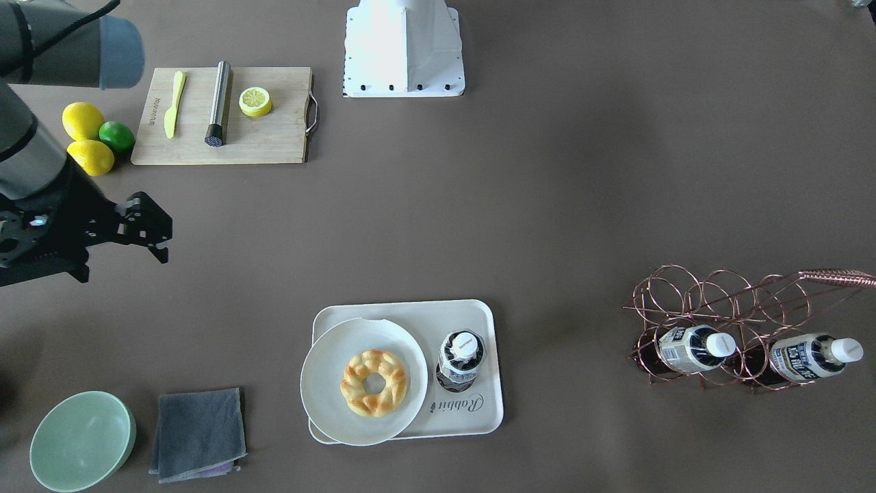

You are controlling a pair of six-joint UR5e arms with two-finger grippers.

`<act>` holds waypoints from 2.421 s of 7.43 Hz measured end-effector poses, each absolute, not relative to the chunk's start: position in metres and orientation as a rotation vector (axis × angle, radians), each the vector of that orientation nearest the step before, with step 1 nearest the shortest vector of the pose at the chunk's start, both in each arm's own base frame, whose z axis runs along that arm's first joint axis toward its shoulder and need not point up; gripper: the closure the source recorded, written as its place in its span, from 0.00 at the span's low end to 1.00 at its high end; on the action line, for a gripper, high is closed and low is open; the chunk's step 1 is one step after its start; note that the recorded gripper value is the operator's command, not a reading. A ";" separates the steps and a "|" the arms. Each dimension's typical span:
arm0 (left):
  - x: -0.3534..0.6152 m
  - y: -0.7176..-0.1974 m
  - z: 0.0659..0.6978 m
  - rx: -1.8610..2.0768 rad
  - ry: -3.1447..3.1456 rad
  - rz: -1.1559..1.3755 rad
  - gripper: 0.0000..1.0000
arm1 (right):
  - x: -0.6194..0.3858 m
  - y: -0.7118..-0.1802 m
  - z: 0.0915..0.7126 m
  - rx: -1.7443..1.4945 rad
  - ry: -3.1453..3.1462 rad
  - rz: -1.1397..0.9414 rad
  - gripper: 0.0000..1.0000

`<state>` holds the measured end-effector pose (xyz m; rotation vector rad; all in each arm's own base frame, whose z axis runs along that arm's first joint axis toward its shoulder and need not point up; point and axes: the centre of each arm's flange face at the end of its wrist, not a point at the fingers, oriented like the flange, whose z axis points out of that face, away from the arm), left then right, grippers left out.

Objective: Place tea on tray

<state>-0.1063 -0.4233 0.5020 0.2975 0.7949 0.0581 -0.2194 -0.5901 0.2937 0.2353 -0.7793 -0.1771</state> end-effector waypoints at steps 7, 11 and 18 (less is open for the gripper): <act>-0.158 -0.372 0.544 0.334 0.714 0.092 0.03 | 0.026 -0.505 0.571 0.147 -0.748 -0.321 0.00; -0.142 -0.389 0.569 0.247 0.715 0.081 0.03 | 0.089 -0.467 0.614 0.194 -0.749 -0.280 0.00; -0.137 -0.390 0.606 0.176 0.734 0.061 0.03 | 0.106 -0.465 0.599 0.234 -0.750 -0.244 0.00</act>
